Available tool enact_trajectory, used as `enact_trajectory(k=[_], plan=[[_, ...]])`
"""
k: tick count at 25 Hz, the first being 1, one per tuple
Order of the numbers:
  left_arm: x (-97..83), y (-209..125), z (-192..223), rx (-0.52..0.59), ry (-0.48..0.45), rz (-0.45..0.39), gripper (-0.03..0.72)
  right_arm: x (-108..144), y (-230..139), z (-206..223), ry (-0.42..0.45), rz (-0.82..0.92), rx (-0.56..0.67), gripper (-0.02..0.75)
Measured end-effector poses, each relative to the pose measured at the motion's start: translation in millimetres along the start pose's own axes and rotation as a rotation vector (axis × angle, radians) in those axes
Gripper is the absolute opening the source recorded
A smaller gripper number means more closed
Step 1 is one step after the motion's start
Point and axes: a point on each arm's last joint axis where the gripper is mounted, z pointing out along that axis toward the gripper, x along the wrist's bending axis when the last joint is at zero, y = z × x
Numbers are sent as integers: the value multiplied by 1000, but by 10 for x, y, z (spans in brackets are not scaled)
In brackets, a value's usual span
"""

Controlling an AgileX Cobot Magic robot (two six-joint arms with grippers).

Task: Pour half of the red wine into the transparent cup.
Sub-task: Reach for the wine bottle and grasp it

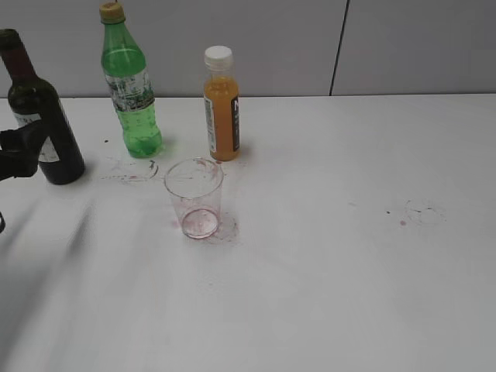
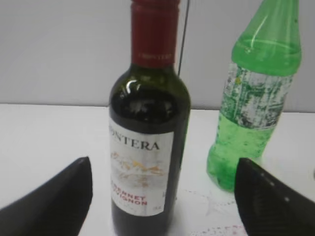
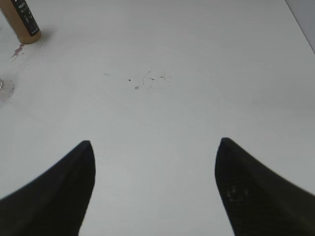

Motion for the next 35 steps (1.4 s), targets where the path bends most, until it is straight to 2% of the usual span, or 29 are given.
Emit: enact_trajectory(k=[3,9,26,35], plan=[[38,-136,49,22,36,-18,691,0,0,0,0,0,0,571],[45,-338,262,65,31,-17,691,0,0,0,0,0,0,571],[62,-621,1024,22,10,-9,691,0,0,0,0,0,0,571],[70,-729,1190,15,8,-8,680,0,0,0,0,0,0,571]])
